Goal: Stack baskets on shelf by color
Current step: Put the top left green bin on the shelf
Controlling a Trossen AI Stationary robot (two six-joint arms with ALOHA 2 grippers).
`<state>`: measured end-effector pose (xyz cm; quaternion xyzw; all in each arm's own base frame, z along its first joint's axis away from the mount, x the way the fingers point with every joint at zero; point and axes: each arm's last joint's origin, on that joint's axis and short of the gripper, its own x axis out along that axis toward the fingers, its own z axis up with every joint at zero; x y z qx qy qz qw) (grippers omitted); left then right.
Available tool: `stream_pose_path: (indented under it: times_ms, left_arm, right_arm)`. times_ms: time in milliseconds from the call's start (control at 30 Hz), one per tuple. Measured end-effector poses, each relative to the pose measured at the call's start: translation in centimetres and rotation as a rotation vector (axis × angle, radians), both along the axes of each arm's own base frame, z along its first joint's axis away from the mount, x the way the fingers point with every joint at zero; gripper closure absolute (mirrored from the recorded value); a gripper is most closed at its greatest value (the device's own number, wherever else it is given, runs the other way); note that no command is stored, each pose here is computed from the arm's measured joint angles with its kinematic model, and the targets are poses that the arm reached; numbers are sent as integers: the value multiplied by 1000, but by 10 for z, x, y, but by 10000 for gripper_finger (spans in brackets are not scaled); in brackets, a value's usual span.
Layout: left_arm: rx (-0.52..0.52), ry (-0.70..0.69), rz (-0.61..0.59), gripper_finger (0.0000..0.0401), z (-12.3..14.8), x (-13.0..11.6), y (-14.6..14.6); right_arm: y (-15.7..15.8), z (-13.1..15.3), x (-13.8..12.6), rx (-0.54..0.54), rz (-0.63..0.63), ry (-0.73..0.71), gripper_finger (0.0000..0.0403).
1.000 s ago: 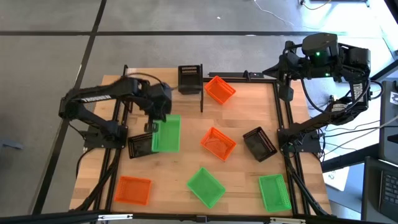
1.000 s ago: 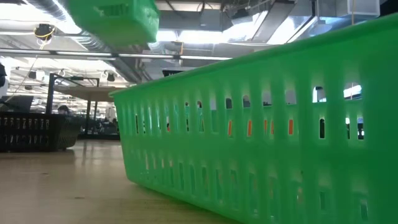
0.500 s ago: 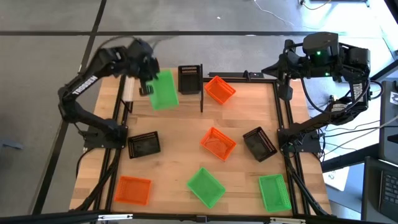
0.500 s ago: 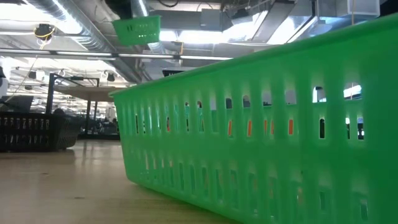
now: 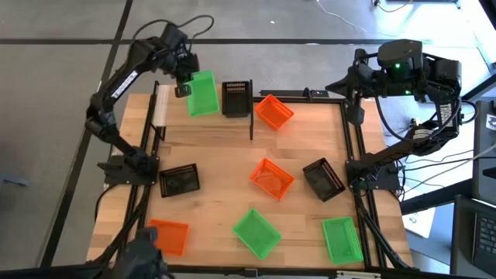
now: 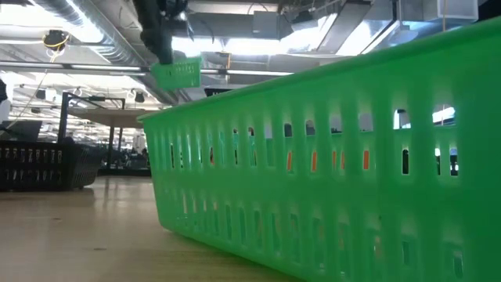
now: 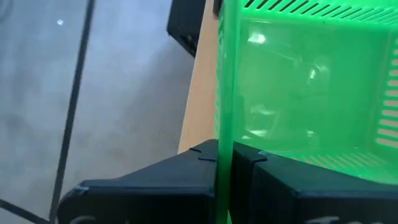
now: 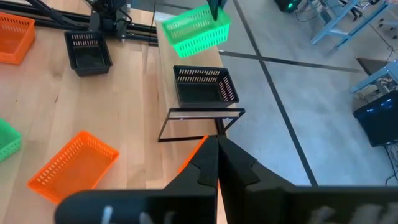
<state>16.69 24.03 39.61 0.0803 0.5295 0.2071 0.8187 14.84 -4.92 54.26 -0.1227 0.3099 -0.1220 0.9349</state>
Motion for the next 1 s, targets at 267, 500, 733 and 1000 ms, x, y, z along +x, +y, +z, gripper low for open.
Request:
stream_pose_path:
  times_ms: [267, 500, 733, 1000]
  left_arm:
    - [-122, 102, -32, 401, -35, 5, 30]
    - [-119, 156, -69, 401, -50, 13, 43]
    - [-133, 201, -72, 401, -61, 16, 50]
    - [-104, 241, -67, 395, -62, 18, 50]
  right_arm:
    - [0, 0, 0, 18, -13, -9, 402]
    - [0, 0, 0, 17, -12, -8, 402]
    - [0, 0, 0, 17, -12, -8, 402]
    - [0, 0, 0, 16, -12, -8, 402]
